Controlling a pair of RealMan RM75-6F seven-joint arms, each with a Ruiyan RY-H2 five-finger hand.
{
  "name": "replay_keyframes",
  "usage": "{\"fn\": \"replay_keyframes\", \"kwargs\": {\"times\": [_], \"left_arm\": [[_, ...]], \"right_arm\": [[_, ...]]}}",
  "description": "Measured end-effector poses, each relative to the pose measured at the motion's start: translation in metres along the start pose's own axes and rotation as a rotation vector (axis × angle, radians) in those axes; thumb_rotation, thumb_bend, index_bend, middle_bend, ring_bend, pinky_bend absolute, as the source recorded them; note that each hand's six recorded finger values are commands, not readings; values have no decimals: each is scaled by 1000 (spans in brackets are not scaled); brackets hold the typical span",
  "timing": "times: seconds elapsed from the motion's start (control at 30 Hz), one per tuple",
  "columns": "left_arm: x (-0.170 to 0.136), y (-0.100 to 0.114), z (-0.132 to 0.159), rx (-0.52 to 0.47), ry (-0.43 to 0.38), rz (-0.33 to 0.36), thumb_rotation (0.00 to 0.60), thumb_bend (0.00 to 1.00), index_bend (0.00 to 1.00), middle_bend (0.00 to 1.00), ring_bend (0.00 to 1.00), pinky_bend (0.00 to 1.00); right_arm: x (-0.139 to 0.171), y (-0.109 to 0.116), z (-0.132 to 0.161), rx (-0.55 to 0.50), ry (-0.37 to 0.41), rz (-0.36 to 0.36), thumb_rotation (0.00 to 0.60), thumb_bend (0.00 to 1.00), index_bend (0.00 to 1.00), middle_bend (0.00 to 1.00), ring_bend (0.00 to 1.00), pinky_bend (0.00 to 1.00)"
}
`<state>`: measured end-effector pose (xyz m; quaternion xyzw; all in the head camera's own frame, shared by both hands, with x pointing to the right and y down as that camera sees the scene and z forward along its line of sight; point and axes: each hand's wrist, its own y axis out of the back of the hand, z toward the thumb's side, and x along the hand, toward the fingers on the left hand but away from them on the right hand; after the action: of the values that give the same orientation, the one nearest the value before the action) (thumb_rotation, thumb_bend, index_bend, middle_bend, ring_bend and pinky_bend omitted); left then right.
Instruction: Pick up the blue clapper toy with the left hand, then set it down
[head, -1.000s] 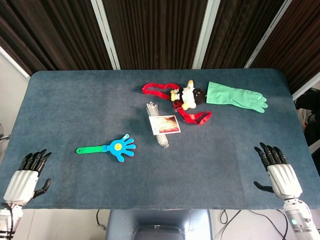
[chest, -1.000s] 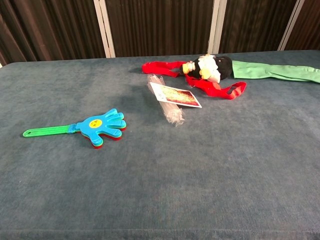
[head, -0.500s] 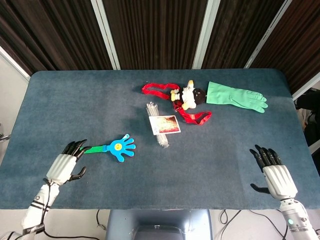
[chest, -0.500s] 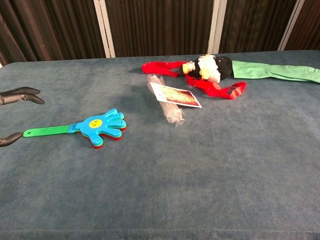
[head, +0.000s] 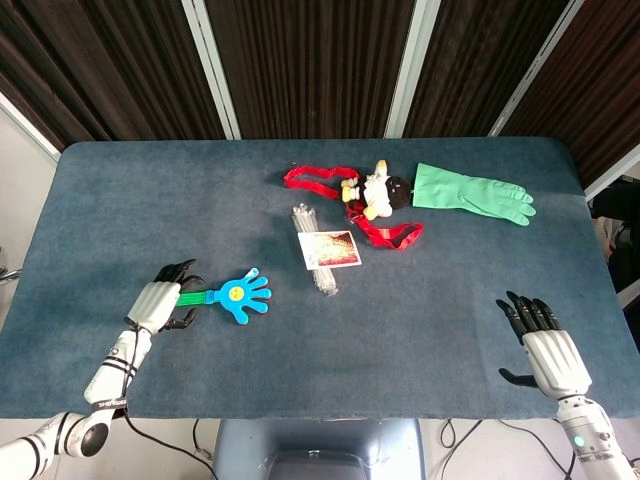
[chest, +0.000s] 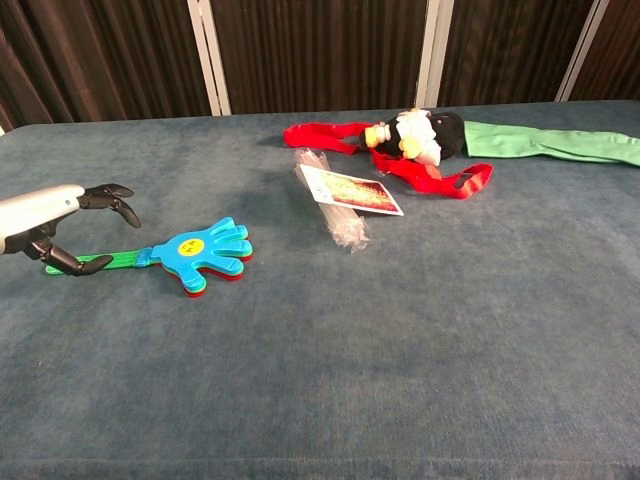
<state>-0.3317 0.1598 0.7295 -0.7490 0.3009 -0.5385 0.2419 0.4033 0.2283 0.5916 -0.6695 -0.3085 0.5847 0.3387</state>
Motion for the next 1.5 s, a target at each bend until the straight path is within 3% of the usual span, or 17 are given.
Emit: {"fn": "replay_keyframes", "kwargs": {"times": [0.33, 0.53, 0.8, 1.13, 1.5], "left_arm": [[13, -10, -17, 34, 63, -50, 600, 406, 283, 0, 0, 13], [13, -16, -12, 33, 50, -68, 600, 400, 288, 0, 0, 14], [21, -20, -5, 41, 33, -65, 600, 399, 372, 0, 0, 14], [26, -24, 1, 41, 27, -61, 600, 398, 377, 0, 0, 15], [30, -25, 4, 14, 23, -54, 600, 397, 552, 46, 0, 21]], "right_arm": [[2, 3, -1, -9, 2, -8, 600, 185, 0, 0, 0, 0], [2, 4, -1, -11, 2, -8, 600, 186, 0, 0, 0, 0], [3, 4, -1, -14, 3, -6, 600, 186, 0, 0, 0, 0], [4, 6, -2, -16, 0, -8, 600, 186, 0, 0, 0, 0], [4, 6, -2, -15, -3, -8, 600, 185, 0, 0, 0, 0]]}}
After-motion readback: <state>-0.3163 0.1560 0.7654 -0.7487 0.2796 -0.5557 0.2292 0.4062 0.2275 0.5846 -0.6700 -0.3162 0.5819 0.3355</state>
